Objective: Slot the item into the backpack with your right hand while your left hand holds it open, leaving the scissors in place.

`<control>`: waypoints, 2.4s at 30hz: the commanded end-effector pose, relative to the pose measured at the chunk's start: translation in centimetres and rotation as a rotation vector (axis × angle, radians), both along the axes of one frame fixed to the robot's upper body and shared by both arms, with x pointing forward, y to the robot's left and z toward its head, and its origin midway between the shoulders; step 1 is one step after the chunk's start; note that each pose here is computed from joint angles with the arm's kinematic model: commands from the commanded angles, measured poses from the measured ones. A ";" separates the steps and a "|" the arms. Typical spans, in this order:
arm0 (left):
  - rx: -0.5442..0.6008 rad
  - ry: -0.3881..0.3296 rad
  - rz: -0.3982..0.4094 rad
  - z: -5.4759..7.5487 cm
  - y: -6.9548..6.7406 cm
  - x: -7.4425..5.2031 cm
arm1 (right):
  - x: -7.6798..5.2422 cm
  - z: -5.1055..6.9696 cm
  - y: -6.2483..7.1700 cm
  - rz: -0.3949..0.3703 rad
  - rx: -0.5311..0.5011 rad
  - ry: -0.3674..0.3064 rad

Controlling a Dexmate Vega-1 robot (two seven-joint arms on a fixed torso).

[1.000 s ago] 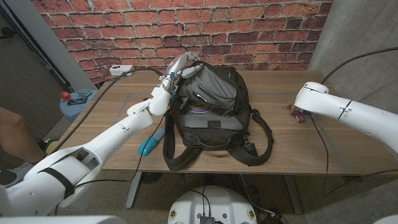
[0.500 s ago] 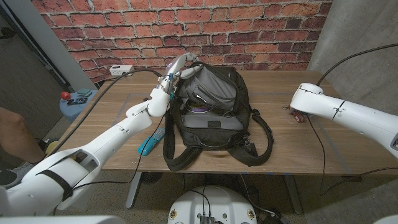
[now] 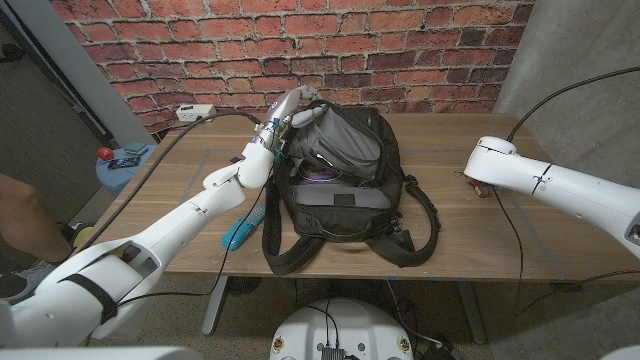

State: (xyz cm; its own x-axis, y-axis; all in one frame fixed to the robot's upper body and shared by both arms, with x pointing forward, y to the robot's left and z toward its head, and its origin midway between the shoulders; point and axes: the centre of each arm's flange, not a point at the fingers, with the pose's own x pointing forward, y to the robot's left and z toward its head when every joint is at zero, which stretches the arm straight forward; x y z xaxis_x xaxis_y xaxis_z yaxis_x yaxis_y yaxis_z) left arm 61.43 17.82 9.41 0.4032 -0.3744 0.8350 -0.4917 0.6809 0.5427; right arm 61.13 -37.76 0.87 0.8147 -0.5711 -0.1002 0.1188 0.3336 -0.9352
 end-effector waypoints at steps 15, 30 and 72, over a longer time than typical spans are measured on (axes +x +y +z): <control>0.003 0.010 0.004 -0.4 -0.1 -0.4 | 0.7 -1.1 0.3 -0.028 -0.037 -0.021; -0.004 0.007 0.006 -0.5 0.0 -0.5 | 0.7 -1.2 0.5 -0.046 -0.060 -0.056; -0.011 0.002 -0.004 -0.8 0.0 -0.4 | 0.4 -1.2 0.6 -0.054 -0.082 -0.089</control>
